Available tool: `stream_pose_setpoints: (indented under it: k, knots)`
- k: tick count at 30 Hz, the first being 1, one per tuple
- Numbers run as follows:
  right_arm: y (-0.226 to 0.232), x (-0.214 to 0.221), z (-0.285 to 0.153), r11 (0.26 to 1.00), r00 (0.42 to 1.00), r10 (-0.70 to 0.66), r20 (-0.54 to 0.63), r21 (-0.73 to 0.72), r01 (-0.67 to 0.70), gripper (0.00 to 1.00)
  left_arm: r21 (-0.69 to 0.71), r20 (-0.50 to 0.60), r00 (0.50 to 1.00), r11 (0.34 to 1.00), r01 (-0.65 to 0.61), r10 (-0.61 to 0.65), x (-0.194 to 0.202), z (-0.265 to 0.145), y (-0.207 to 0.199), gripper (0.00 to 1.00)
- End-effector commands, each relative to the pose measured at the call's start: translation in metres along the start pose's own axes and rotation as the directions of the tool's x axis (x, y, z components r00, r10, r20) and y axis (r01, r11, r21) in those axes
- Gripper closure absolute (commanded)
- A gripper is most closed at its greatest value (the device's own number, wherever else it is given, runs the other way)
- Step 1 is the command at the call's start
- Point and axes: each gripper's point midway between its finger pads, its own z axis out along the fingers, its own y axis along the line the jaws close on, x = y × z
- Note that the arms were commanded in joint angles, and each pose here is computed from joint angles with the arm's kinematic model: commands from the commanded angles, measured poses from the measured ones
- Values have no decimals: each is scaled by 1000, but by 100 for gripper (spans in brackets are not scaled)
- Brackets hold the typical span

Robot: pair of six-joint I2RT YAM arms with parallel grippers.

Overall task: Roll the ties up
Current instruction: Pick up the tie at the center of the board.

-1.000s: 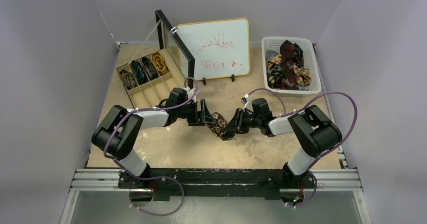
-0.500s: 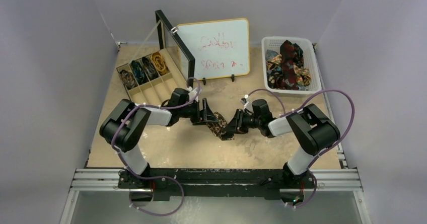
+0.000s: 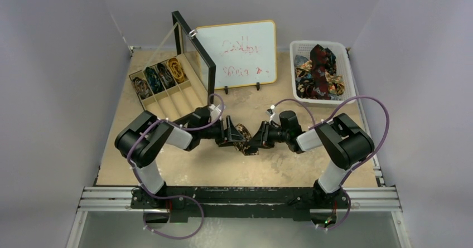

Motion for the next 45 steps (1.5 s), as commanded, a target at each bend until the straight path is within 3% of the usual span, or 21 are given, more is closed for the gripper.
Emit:
stream_pose_setpoints:
  k: [1,7,20,32,37,45]
  knots:
    - [-33,21,-1,992,998,57,-32,114,-53,72,-24,37,998,998,51,-50,8,13,5,34]
    - [-36,25,-3,991,998,62,-32,120,-57,72,-33,98,989,993,114,-111,12,8,14,34]
    - [-35,34,-3,992,994,98,-45,82,-94,73,-37,142,984,992,118,-111,16,20,6,40]
    - [-36,37,-2,992,992,113,-50,61,-110,74,-23,130,985,993,117,-113,24,29,5,46]
    - [-36,38,-1,992,992,118,-54,60,-114,74,-43,129,987,994,103,-97,24,29,6,54]
    - [-27,35,-4,993,992,111,-62,49,-108,71,-84,138,990,996,25,-13,15,28,-2,76]
